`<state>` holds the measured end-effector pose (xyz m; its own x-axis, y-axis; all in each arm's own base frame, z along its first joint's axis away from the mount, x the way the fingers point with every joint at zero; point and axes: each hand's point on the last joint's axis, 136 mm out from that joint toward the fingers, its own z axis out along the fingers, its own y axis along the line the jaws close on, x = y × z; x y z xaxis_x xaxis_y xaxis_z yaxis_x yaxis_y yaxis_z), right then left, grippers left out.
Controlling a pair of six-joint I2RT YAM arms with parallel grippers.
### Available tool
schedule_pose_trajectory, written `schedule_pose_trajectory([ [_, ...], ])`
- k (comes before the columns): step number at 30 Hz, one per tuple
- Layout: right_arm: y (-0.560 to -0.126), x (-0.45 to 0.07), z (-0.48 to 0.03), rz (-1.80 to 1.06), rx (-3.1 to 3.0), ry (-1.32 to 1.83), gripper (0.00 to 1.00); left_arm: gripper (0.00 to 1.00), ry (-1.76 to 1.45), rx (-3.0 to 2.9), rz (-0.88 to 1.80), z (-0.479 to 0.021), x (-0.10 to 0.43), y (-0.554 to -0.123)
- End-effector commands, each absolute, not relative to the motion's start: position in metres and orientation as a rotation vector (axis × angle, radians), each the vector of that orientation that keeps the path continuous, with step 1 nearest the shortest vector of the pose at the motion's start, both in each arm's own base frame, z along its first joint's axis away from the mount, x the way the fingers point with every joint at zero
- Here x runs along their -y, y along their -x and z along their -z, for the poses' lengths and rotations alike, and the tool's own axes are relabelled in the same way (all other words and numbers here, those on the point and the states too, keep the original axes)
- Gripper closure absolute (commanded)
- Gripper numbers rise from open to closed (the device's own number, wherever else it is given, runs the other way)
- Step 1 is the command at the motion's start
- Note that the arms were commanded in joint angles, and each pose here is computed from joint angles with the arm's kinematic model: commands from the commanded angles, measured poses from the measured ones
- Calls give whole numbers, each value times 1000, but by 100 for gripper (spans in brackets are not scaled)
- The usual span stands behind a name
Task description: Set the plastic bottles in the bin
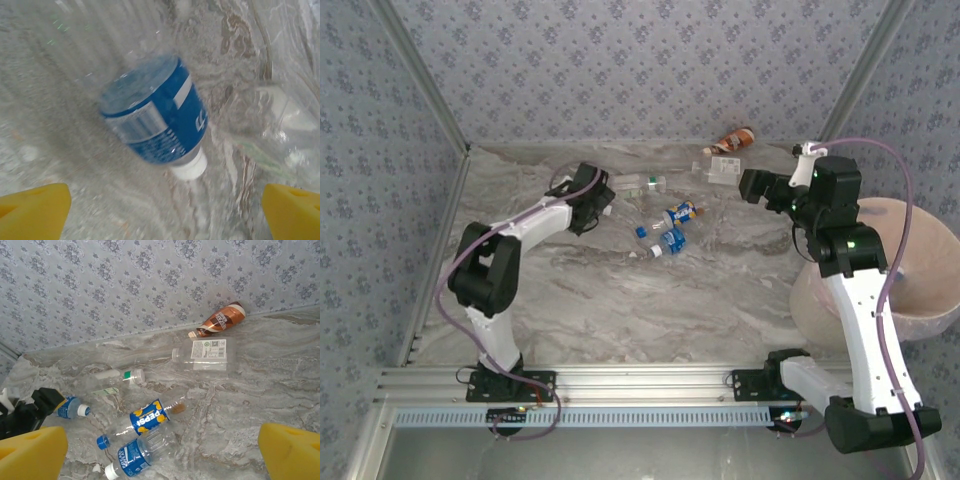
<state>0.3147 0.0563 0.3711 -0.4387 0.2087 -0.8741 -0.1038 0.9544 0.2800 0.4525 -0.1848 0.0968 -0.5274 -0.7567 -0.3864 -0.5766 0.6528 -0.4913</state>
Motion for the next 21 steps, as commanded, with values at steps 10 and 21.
schedule_pose_trajectory([
  [10, -293, -44, -374, -253, -1992, -65, 0, 2, 1252, -2069, 280, -83, 168, -482],
  [21, -290, -44, -373, -253, -2002, -65, 0, 18, 1196, -2150, 262, -44, 172, -494],
])
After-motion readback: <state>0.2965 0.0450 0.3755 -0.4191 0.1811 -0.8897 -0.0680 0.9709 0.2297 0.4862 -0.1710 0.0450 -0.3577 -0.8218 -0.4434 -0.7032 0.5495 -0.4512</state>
